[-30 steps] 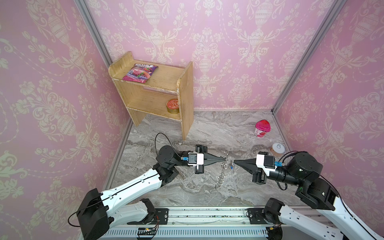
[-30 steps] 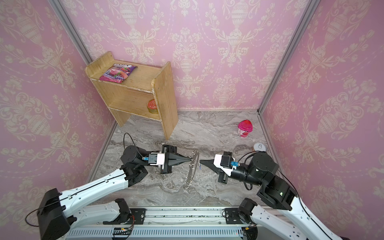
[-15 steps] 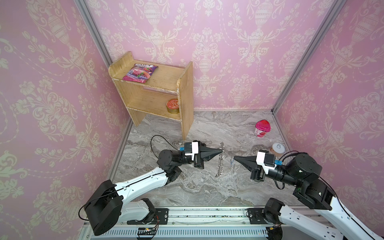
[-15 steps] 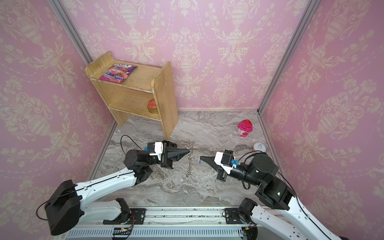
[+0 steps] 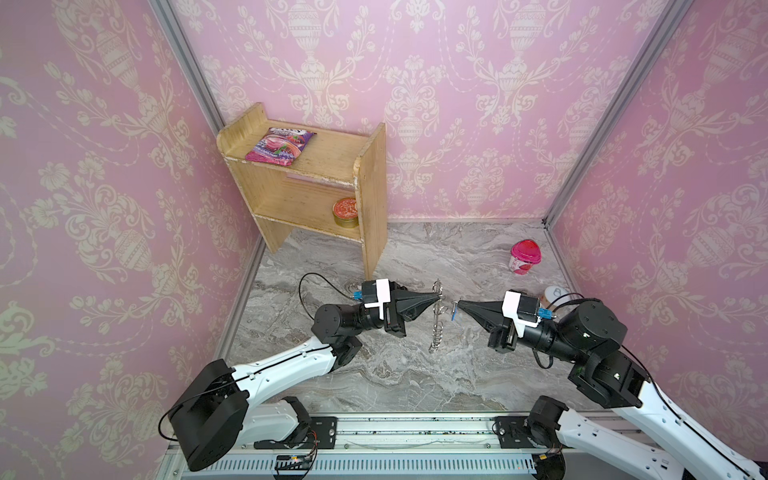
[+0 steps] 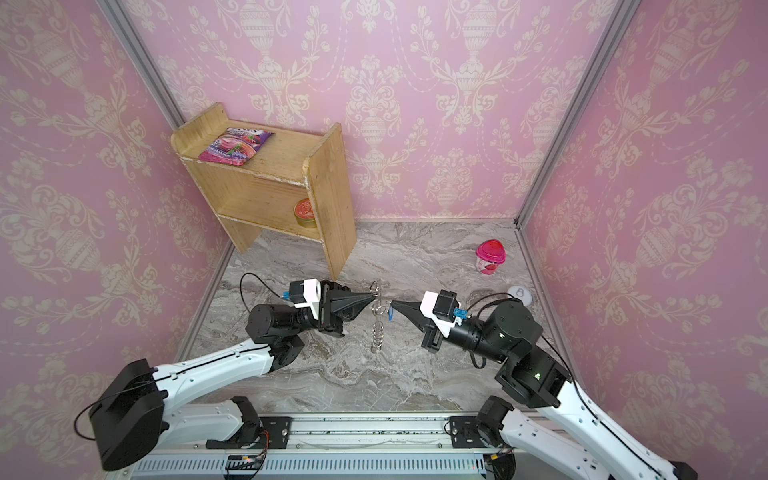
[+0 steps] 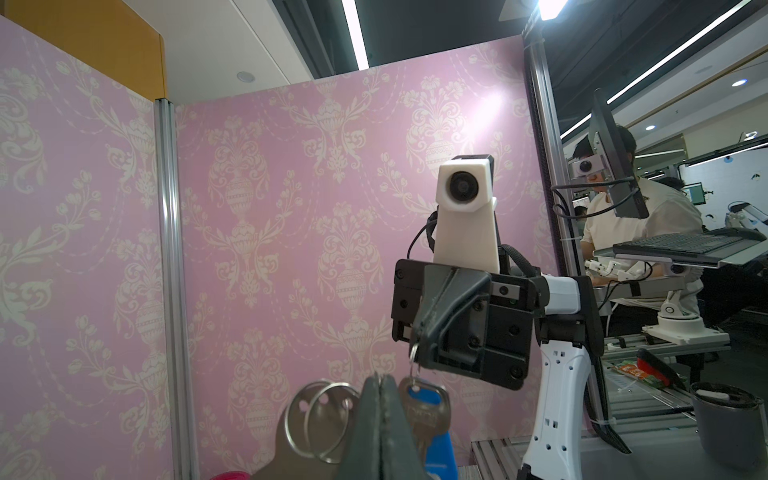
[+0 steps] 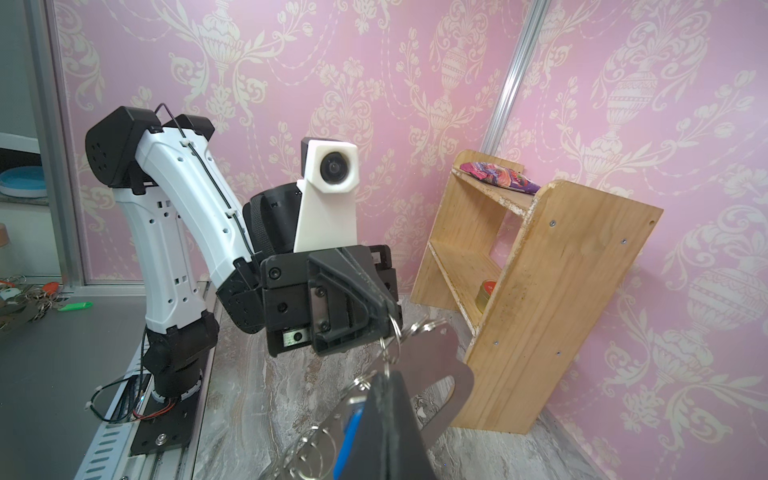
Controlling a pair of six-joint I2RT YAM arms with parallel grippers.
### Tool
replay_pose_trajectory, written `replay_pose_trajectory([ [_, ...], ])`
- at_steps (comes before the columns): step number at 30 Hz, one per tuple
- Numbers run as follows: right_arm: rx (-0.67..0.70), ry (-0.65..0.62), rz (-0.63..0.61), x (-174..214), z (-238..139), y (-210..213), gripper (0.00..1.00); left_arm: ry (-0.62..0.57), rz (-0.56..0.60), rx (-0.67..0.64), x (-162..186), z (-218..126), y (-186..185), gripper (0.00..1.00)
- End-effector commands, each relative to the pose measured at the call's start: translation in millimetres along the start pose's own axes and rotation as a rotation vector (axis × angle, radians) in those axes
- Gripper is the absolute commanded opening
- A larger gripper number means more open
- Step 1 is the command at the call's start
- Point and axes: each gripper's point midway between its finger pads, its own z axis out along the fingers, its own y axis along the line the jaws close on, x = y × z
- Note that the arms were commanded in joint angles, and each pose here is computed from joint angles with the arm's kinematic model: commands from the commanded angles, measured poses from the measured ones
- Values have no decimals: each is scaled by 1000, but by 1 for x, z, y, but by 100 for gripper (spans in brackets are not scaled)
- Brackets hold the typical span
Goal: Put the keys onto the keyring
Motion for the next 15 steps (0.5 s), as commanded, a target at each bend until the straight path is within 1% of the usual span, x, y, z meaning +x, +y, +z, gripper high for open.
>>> replay_pose_trajectory([
  [1, 6, -32, 14, -7, 1, -1, 0, -49, 11, -25, -14, -3, 3, 0],
  [15, 19, -18, 12, -3, 7, -5, 0, -49, 4, -13, -14, -1, 2, 0],
])
